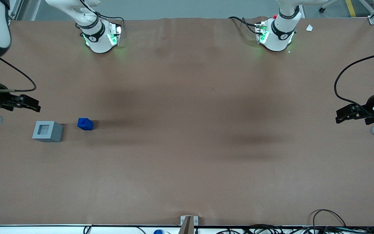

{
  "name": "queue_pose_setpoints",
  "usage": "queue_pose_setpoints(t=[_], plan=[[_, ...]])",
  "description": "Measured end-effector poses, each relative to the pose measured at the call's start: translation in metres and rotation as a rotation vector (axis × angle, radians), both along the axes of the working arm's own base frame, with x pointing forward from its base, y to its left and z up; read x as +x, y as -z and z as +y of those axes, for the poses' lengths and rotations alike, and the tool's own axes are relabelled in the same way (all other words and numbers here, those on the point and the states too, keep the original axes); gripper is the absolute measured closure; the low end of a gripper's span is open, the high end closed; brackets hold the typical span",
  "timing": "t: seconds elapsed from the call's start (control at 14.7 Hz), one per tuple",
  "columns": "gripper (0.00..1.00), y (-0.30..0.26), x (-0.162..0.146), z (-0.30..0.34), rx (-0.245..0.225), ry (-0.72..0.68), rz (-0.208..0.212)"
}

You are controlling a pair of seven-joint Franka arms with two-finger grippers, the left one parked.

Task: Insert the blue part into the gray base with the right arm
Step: 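Move the open right gripper down over the blue block, then close the right gripper on the blue block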

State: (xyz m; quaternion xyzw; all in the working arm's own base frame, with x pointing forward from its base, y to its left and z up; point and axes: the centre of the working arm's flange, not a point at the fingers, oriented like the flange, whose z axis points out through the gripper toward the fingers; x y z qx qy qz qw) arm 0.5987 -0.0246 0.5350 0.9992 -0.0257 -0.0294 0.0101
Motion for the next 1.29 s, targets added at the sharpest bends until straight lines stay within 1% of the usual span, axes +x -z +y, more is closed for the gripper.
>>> queue_pose_setpoints(t=[0.2,0.34,0.48,0.88,1.02,1.09,1.16,1.22,1.29], plan=[[0.0,0.045,-0.004,0.0,0.018,0.006,0.032],[0.0,0.073,-0.008,-0.001,0.034,0.016,0.036],[0.0,0.102,-0.013,-0.002,0.036,0.021,0.031],[0.0,0.176,-0.035,0.0,0.033,0.022,-0.005],[0.02,0.193,-0.042,0.002,0.032,0.019,-0.02],[0.07,0.2,-0.045,0.004,0.032,0.017,-0.027],[0.07,0.206,-0.048,0.005,0.031,0.014,-0.029],[0.12,0.212,-0.05,0.008,0.031,0.01,-0.024],[0.12,0.218,-0.051,0.011,0.031,0.004,-0.018]])
